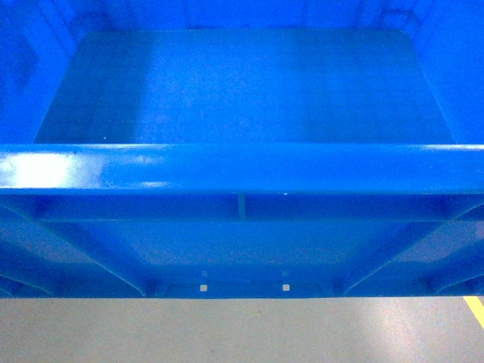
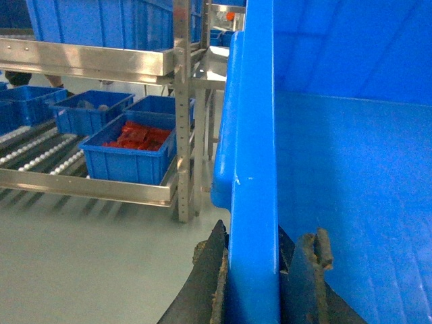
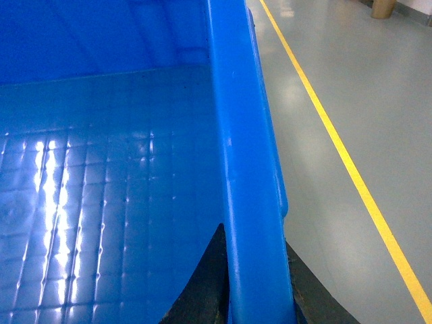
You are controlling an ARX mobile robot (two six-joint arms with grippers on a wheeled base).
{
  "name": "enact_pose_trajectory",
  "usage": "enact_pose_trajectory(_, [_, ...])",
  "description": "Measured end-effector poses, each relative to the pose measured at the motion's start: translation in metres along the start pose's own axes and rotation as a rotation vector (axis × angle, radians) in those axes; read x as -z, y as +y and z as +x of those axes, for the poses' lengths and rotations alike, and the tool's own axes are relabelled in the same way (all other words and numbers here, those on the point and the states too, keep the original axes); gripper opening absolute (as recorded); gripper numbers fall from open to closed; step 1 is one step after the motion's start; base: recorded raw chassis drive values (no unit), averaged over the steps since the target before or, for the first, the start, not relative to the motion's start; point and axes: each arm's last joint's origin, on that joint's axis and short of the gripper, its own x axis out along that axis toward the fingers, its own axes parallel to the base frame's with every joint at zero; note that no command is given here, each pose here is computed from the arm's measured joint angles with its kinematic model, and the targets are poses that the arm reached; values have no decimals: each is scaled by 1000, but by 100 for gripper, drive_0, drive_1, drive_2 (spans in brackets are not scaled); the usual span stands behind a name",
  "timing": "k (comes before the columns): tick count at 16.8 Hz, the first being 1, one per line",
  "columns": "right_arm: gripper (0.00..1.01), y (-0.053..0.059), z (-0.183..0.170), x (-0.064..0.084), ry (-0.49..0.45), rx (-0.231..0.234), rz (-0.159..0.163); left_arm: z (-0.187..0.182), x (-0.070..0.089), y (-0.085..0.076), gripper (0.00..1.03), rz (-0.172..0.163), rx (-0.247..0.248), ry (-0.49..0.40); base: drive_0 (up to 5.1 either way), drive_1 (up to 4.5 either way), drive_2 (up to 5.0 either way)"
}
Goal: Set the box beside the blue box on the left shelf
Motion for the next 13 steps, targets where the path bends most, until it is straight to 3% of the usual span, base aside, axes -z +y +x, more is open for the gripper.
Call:
enact_pose_trajectory(11, [11,0,0,0,-1,-2,-1,0,0,0,10,0,-2,0,7,411,-398])
enact_pose_trajectory(13, [11,0,1,0,-1,-4,-1,1,0,0,10,1,-2,1,0,0,0])
